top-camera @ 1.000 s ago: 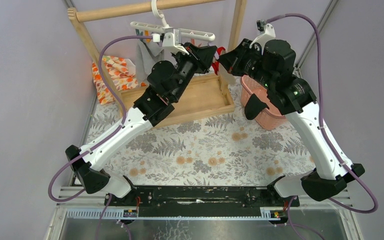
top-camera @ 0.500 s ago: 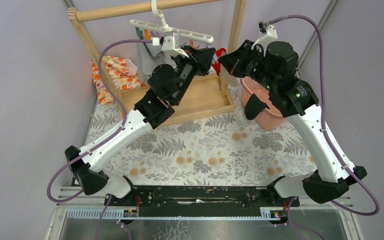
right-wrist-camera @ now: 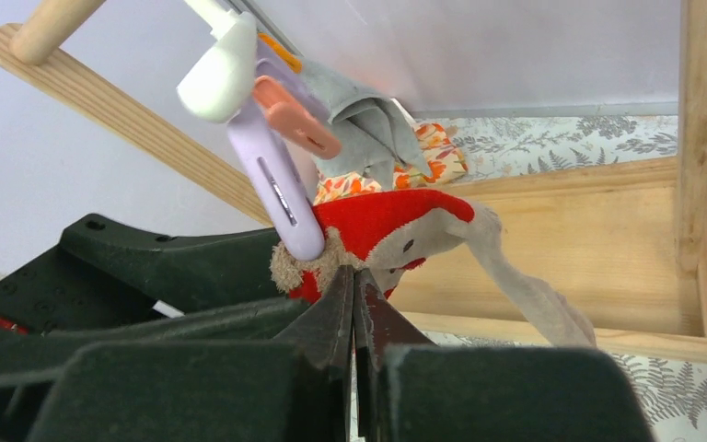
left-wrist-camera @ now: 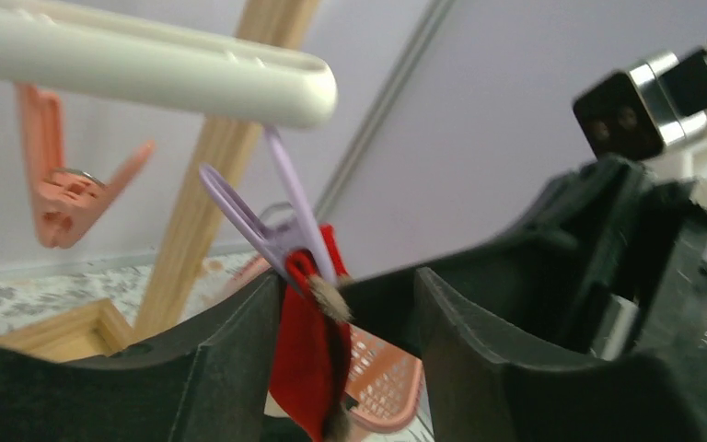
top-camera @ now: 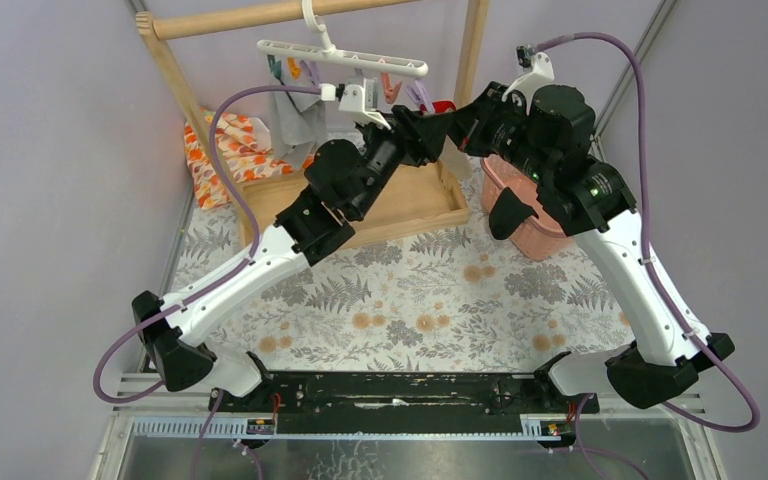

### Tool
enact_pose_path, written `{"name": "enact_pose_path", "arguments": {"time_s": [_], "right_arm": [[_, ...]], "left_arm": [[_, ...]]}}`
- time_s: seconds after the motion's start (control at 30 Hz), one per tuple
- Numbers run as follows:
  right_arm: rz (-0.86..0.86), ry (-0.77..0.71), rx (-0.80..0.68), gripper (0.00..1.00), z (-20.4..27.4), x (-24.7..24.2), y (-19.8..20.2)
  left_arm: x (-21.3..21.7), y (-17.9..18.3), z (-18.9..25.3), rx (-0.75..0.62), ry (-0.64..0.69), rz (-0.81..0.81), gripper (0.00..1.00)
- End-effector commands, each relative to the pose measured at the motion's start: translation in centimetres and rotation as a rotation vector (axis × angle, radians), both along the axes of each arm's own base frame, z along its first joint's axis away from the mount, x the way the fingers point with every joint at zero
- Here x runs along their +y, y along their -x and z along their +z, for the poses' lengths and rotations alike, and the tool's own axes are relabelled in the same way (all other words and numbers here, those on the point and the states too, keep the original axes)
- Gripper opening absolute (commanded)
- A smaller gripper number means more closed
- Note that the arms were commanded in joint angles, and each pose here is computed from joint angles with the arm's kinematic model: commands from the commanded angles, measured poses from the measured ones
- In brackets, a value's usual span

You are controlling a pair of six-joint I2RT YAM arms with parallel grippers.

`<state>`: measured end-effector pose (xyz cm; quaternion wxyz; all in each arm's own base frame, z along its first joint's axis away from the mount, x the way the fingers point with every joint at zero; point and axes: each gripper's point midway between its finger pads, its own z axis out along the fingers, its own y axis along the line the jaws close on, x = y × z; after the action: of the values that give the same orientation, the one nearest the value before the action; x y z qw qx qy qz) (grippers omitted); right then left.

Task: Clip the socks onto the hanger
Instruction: Clamp the sock onto the hanger.

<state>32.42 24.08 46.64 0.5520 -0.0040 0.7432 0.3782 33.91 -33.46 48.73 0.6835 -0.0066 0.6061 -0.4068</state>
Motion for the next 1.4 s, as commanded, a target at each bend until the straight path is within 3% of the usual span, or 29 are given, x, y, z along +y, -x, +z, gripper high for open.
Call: {"name": "enact_pose_path", "arguments": {"time_s": [0.0, 0.1, 0.27, 0.4, 0.5, 0.67, 0.8, 0.93, 1.13, 1.37], "right_arm": [[0.003, -0.039, -0.064, 0.0, 2.0, -0.2, 0.5], [0.003, -0.041, -0.065, 0.0, 2.0, -0.1, 0.4], [-0.023, -0.037, -0.067, 0.03, 1.9, -0.7, 0.4], [-0.104, -0.026, -0.082, 0.44, 1.8, -2.3, 0.2], [-0.166, 0.007, -0.082, 0.58, 1.0, -3.7, 0.1], [-0.23, 0.063, -0.06, 0.7, -1.6, -5.5, 0.6], [-0.248, 0.07, -0.053, 0.72, -3.2, -6.5, 1.6], [-0.165, 0.055, -0.02, 0.73, -4.4, -5.5, 2.9], [0.006, 0.05, -0.03, 0.72, -3.7, -0.6, 4.3], [0.182, 0.077, -0.109, 0.72, -0.7, 7.3, 3.3]], "left_arm": [[0.0, 1.9, 2.4, -0.079, 0.045, -0.052, 0.63], [0.0, 2.0, 2.4, -0.082, 0.042, -0.049, 0.68], [0.5, 1.9, 2.5, -0.086, 0.041, -0.027, 0.87], [1.2, 1.8, 2.9, -0.105, 0.017, 0.011, 0.95], [2.2, 1.6, 3.5, -0.139, -0.017, 0.062, 0.97], [4.7, 1.5, 5.4, -0.21, -0.08, 0.179, 0.99], [5.8, 2.3, 8.1, -0.342, -0.2, 0.185, 0.99], [8.4, 0.7, 10.4, -0.308, -0.329, 0.204, 0.99], [13.6, -1.8, 11.0, -0.217, -0.273, 0.279, 0.99], [15.1, -7.6, 5.9, -0.04, -0.238, 0.282, 0.99]]}}
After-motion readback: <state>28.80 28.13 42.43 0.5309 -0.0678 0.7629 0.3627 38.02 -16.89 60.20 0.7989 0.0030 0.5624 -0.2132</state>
